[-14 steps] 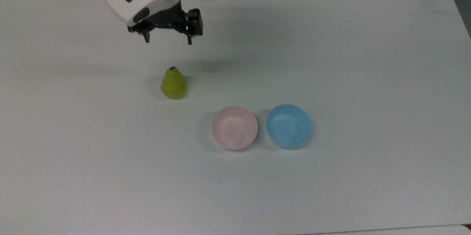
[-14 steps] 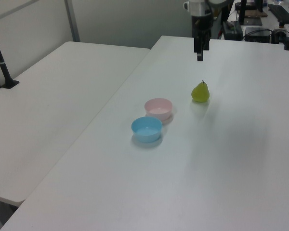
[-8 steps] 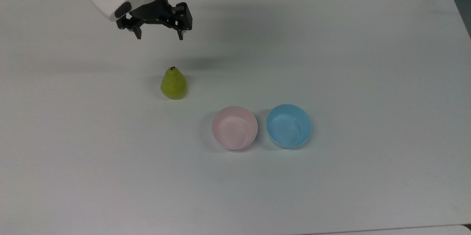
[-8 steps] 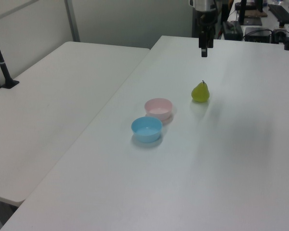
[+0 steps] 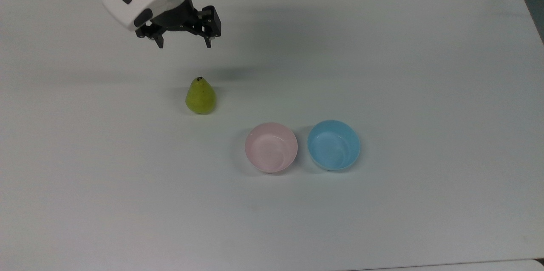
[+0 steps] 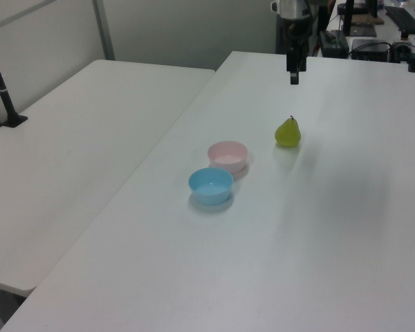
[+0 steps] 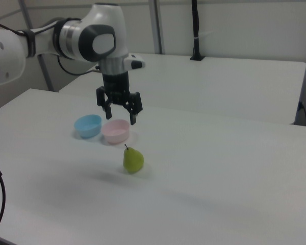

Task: Place the pear in the bowl
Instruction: 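Move the open gripper over the green pear and lower it, then close the gripper around the green pear, then lift the pear and carry it over the pink bowl, then lower the pear into the pink bowl and open the gripper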

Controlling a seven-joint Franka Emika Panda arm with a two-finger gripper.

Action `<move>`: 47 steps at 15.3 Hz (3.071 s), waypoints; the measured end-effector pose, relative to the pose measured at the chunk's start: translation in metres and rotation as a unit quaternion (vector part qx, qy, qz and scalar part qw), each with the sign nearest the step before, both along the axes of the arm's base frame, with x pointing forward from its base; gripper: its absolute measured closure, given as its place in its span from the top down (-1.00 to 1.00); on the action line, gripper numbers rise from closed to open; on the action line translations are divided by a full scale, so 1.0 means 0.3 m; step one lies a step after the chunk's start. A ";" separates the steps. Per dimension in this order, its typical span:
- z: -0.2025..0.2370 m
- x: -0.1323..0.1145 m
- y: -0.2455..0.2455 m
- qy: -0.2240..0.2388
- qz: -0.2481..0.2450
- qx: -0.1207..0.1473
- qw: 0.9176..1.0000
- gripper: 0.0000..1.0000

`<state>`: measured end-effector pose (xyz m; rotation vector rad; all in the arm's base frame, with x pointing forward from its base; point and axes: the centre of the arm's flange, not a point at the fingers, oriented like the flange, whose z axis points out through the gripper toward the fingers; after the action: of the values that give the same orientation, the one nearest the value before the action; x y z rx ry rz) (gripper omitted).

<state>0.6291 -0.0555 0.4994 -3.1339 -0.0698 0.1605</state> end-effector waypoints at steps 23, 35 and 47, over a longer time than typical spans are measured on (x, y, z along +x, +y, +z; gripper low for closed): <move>-0.562 0.112 0.068 0.043 0.044 -0.049 0.997 0.38; -0.262 0.221 0.354 -0.092 -0.061 0.001 0.994 0.38; -0.485 0.286 0.530 -0.115 -0.097 0.001 0.989 0.41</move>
<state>0.7148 0.1034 0.3538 -3.1157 0.2351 -0.2029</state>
